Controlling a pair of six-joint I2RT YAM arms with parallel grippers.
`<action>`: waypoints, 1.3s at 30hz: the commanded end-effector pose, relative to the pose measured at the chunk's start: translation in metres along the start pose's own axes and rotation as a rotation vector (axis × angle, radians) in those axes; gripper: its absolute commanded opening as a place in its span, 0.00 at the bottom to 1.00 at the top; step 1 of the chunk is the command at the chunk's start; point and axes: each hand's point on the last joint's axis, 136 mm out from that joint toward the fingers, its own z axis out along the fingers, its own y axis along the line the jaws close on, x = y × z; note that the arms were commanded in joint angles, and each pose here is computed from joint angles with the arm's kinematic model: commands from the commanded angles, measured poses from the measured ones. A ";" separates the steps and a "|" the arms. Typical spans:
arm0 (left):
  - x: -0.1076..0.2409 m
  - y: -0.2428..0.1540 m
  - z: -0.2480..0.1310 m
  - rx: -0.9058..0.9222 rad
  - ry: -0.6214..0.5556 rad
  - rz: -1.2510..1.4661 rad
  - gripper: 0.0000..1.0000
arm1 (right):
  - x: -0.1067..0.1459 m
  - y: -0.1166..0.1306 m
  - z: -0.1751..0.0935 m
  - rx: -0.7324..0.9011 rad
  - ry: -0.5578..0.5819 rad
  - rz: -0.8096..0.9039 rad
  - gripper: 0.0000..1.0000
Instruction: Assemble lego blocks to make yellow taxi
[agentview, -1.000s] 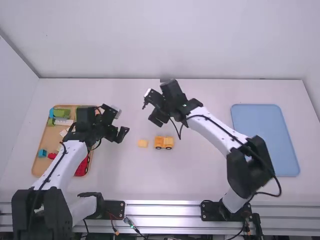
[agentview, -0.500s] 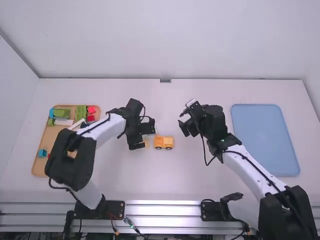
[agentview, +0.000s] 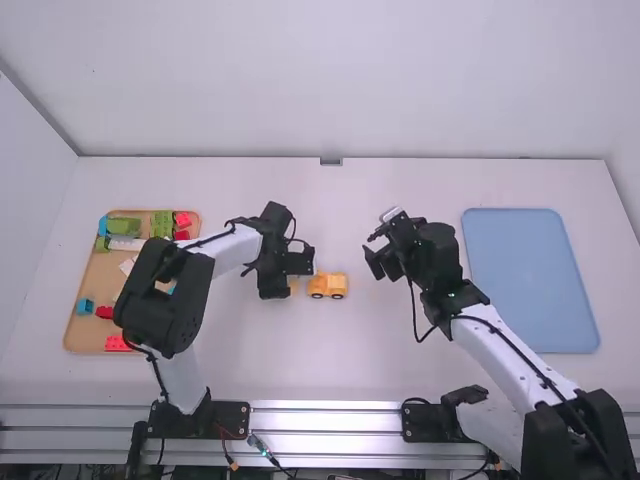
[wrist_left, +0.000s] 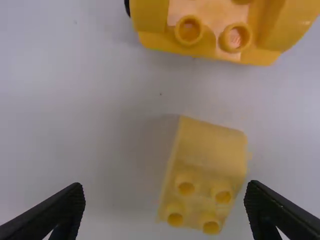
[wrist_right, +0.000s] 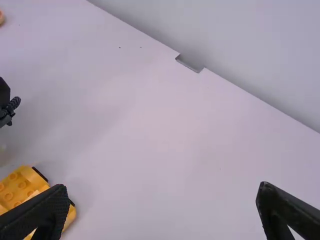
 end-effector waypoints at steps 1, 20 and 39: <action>-0.007 0.001 -0.002 0.014 -0.038 0.007 0.81 | 0.001 0.000 -0.001 -0.002 -0.002 0.008 0.99; 0.003 -0.022 0.012 0.079 -0.018 -0.010 0.62 | 0.002 0.000 0.000 -0.002 0.000 0.008 0.99; 0.004 -0.024 0.013 0.085 -0.013 -0.082 0.30 | 0.001 0.000 -0.001 0.001 -0.001 0.007 0.99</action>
